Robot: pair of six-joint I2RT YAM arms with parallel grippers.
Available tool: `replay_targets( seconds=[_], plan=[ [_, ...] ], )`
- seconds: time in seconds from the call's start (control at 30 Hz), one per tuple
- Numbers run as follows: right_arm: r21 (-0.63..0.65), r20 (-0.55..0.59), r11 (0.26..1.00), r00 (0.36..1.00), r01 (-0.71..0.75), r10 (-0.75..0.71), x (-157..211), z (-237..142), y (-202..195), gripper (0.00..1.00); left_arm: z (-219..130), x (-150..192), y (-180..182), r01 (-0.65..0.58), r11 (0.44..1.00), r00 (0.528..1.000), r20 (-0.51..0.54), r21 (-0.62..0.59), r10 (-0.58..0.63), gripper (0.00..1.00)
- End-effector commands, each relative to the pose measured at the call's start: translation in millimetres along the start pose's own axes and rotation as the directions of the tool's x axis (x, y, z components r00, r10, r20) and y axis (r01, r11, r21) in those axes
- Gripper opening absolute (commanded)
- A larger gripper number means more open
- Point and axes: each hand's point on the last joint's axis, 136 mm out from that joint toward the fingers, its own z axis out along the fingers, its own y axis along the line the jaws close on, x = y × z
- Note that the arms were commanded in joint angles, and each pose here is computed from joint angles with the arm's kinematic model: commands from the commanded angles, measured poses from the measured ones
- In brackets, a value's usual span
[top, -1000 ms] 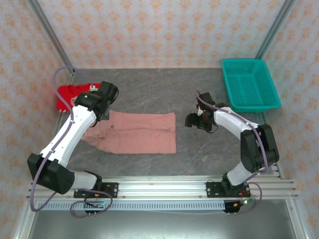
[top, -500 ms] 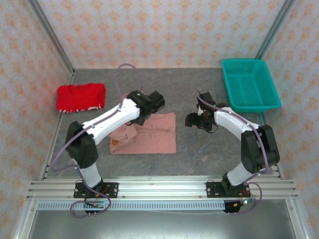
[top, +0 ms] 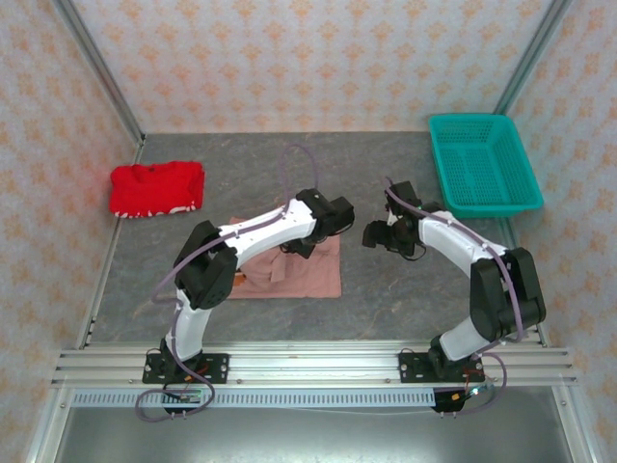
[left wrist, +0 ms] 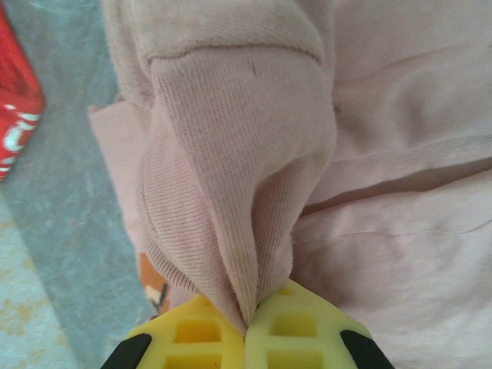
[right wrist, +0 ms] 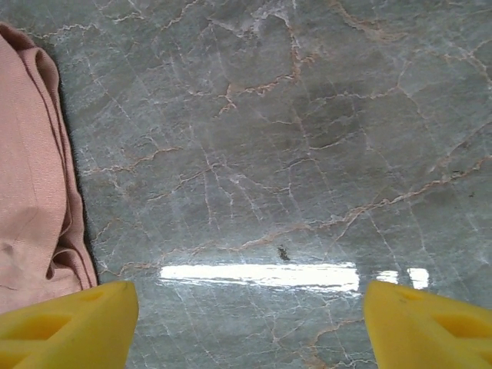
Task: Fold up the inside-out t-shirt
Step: Fold the T-shirt at the center of the table.
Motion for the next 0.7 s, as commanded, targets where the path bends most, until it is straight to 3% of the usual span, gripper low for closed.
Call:
replay_targets(
  seconds=[0.0,0.13,0.23,0.37,0.53,0.67],
  plan=[
    [0.048,0.011,0.998,0.999,-0.033,0.032,5,-5,-15,0.77,-1,-16,-32,0.074,0.989,0.997,0.011,0.127,-0.076,0.00],
    [0.054,0.027,0.996,0.997,-0.067,0.066,9,-7,-21,0.77,-2,-38,-69,0.143,0.949,0.988,0.022,0.282,-0.155,0.12],
    [0.041,0.040,0.995,0.996,-0.087,0.086,14,-9,-22,0.78,-9,-53,-85,0.182,0.911,0.978,0.032,0.371,-0.208,0.36],
    [0.020,0.065,0.995,0.993,-0.097,0.096,15,-14,-21,0.78,-31,-62,-90,0.218,0.848,0.958,0.060,0.484,-0.280,0.51],
    [-0.154,0.109,0.988,0.993,-0.027,0.045,6,-19,19,0.78,-72,-48,-54,0.223,0.765,0.913,0.145,0.604,-0.381,0.67],
    [-0.269,0.125,0.960,0.991,0.073,-0.040,-1,-14,74,0.78,-57,-9,-9,0.317,0.703,0.876,0.089,0.636,-0.475,0.74]
  ],
)
